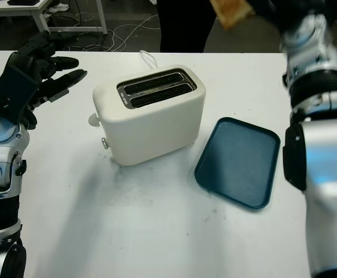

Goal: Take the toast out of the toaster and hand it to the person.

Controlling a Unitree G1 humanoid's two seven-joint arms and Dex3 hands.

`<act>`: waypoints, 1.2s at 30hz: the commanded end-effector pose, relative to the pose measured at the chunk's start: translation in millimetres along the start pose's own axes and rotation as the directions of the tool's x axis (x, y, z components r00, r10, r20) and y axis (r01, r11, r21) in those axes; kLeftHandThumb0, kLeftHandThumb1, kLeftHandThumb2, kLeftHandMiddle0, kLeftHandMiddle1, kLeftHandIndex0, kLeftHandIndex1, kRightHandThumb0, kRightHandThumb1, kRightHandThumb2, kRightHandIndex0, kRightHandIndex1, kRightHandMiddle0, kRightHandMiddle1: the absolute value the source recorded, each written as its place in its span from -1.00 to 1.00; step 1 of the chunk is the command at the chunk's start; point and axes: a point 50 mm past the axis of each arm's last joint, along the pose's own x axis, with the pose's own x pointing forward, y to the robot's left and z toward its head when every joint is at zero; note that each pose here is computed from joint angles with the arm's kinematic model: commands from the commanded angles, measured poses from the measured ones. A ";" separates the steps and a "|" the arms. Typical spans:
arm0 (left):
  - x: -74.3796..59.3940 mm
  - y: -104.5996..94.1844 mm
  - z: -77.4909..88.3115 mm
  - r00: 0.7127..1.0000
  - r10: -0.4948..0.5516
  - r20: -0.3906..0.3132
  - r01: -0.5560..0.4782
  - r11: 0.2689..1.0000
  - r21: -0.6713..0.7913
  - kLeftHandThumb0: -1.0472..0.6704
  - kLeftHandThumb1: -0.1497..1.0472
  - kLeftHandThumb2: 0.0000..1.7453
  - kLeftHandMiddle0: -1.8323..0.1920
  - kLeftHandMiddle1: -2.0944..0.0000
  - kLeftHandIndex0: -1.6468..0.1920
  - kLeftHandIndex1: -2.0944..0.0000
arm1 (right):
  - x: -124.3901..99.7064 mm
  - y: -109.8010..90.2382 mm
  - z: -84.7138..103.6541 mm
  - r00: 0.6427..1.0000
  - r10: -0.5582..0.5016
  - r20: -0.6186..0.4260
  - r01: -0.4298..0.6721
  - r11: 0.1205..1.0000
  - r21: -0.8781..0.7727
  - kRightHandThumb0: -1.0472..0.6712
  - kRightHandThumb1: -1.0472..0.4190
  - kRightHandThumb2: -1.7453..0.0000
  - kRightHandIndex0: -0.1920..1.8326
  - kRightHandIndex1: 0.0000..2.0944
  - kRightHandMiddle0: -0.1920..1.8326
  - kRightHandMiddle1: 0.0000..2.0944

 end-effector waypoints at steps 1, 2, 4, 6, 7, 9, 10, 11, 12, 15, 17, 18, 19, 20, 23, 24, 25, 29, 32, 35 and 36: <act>1.0 0.6 0.6 1.000 -0.004 0.014 0.004 1.000 0.007 -0.18 0.77 -0.99 0.59 0.11 0.42 0.53 | -2.8 9.3 -6.9 0.999 -0.006 -0.042 0.008 0.999 0.037 -0.05 -0.83 0.56 -0.29 0.44 -0.35 0.30; 0.9 0.7 0.3 1.000 -0.004 0.014 0.004 1.000 0.006 -0.19 0.77 -0.99 0.60 0.11 0.42 0.53 | -3.9 13.1 -10.1 0.998 0.000 -0.065 0.002 0.999 0.039 -0.07 -0.83 0.56 -0.31 0.41 -0.33 0.07; 0.6 0.9 -0.3 1.000 -0.003 0.012 0.003 1.000 0.007 -0.18 0.78 -0.99 0.60 0.10 0.42 0.53 | -6.2 19.8 -16.3 0.994 0.021 -0.110 -0.008 0.993 0.119 -0.04 -0.83 0.55 -0.31 0.54 -0.44 -0.41; 0.2 0.9 -0.5 1.000 -0.001 0.009 0.001 1.000 0.004 -0.16 0.78 -0.99 0.60 0.09 0.42 0.52 | -8.1 25.9 -20.2 0.987 0.031 -0.157 -0.002 0.983 0.181 -0.03 -0.83 0.58 -0.23 0.64 -0.62 -0.79; 0.1 1.1 -0.5 1.000 -0.002 0.010 0.002 1.000 0.005 -0.16 0.78 -0.99 0.60 0.09 0.43 0.52 | -9.2 30.0 -21.6 0.983 0.041 -0.176 -0.013 0.987 0.160 -0.04 -0.83 0.60 -0.22 0.65 -0.57 -0.80; -0.1 1.3 -0.5 1.000 -0.002 0.009 0.002 1.000 0.006 -0.16 0.78 -0.99 0.60 0.09 0.43 0.52 | -10.8 36.2 -22.1 0.981 0.051 -0.187 -0.033 0.995 0.096 -0.08 -0.83 0.60 -0.17 0.66 -0.36 0.04; -0.2 1.4 -0.4 1.000 -0.001 0.007 0.001 1.000 0.006 -0.16 0.78 -0.99 0.60 0.09 0.43 0.51 | -11.6 39.0 -22.1 0.981 0.054 -0.187 -0.037 0.995 0.092 -0.11 -0.83 0.59 -0.12 0.67 -0.32 0.37; -0.2 1.6 -0.5 1.000 -0.002 0.005 0.002 1.000 0.004 -0.17 0.78 -0.99 0.61 0.10 0.44 0.51 | -12.6 42.1 -22.8 0.979 0.063 -0.194 -0.041 0.993 0.115 -0.11 -0.83 0.59 -0.13 0.67 -0.34 0.47; -0.3 1.8 -0.6 1.000 -0.002 0.005 0.002 1.000 0.003 -0.17 0.78 -0.99 0.61 0.10 0.44 0.51 | -13.5 44.7 -23.9 0.977 0.073 -0.203 -0.046 0.990 0.133 -0.12 -0.83 0.58 -0.14 0.67 -0.37 0.49; -0.4 2.2 -1.0 1.000 -0.002 0.010 0.001 1.000 0.009 -0.19 0.78 -0.99 0.61 0.11 0.44 0.51 | -16.8 51.9 -28.7 0.968 0.088 -0.235 -0.058 0.990 0.131 -0.09 -0.83 0.60 -0.20 0.67 -0.37 0.32; -0.5 2.1 -1.0 1.000 -0.001 0.011 0.001 1.000 0.008 -0.18 0.78 -1.00 0.60 0.10 0.44 0.50 | -18.2 55.5 -29.7 0.964 0.096 -0.248 -0.062 0.988 0.143 -0.10 -0.83 0.61 -0.27 0.65 -0.21 -0.34; -0.6 2.1 -1.0 1.000 -0.001 0.011 0.001 1.000 0.008 -0.18 0.78 -1.00 0.60 0.10 0.44 0.50 | -18.7 56.6 -30.5 0.962 0.103 -0.251 -0.064 0.986 0.156 -0.10 -0.83 0.60 -0.28 0.66 -0.16 -0.46; -0.7 2.1 -1.1 1.000 -0.002 0.011 0.002 1.000 0.013 -0.18 0.78 -0.99 0.60 0.10 0.44 0.50 | -18.9 57.3 -30.8 0.962 0.106 -0.253 -0.065 0.984 0.168 -0.08 -0.83 0.60 -0.28 0.66 -0.21 -0.30; -0.7 2.2 -1.2 1.000 -0.003 0.012 0.003 1.000 0.019 -0.18 0.78 -0.99 0.59 0.10 0.44 0.50 | -19.1 57.7 -31.0 0.961 0.109 -0.253 -0.064 0.982 0.177 -0.08 -0.83 0.60 -0.26 0.66 -0.29 -0.15; -0.8 2.0 -1.4 1.000 -0.004 0.011 0.004 1.000 0.010 -0.18 0.79 -0.99 0.59 0.11 0.44 0.49 | -19.3 57.7 -31.6 0.962 0.104 -0.253 -0.064 0.985 0.162 -0.08 -0.83 0.59 -0.24 0.67 -0.23 -0.43; -0.7 1.9 -1.6 1.000 -0.004 0.010 0.004 1.000 0.006 -0.18 0.79 -1.00 0.60 0.11 0.44 0.49 | -19.4 57.7 -31.9 0.962 0.105 -0.253 -0.062 0.983 0.171 -0.08 -0.83 0.60 -0.25 0.67 -0.17 -0.52; -0.7 1.6 -1.6 1.000 -0.003 0.009 0.003 1.000 0.004 -0.18 0.79 -1.00 0.60 0.11 0.44 0.49 | -19.4 57.6 -32.0 0.961 0.106 -0.253 -0.062 0.982 0.179 -0.06 -0.83 0.60 -0.25 0.67 -0.20 -0.41; -0.6 1.2 -1.7 1.000 0.000 0.013 0.000 1.000 0.009 -0.16 0.79 -1.00 0.59 0.10 0.44 0.48 | -18.8 57.0 -30.8 0.962 0.107 -0.250 -0.064 0.983 0.175 -0.07 -0.83 0.60 -0.20 0.67 -0.43 0.33; -0.8 1.1 -2.2 1.000 -0.002 0.012 0.001 1.000 0.005 -0.16 0.79 -0.99 0.59 0.10 0.45 0.48 | -18.7 56.7 -30.7 0.963 0.111 -0.247 -0.067 0.981 0.180 -0.08 -0.83 0.61 -0.28 0.67 -0.43 0.01; -1.3 1.2 -3.0 1.000 0.000 0.008 0.000 1.000 -0.001 -0.16 0.79 -0.98 0.60 0.10 0.45 0.48 | -18.3 57.0 -29.2 0.963 0.118 -0.244 -0.071 0.978 0.196 -0.08 -0.83 0.60 -0.24 0.67 -0.45 0.23; -1.4 1.2 -3.1 1.000 0.002 0.008 -0.002 1.000 0.001 -0.17 0.78 -0.98 0.60 0.10 0.46 0.48 | -18.1 57.1 -28.5 0.963 0.125 -0.239 -0.078 0.977 0.199 -0.08 -0.83 0.59 -0.22 0.67 -0.47 0.16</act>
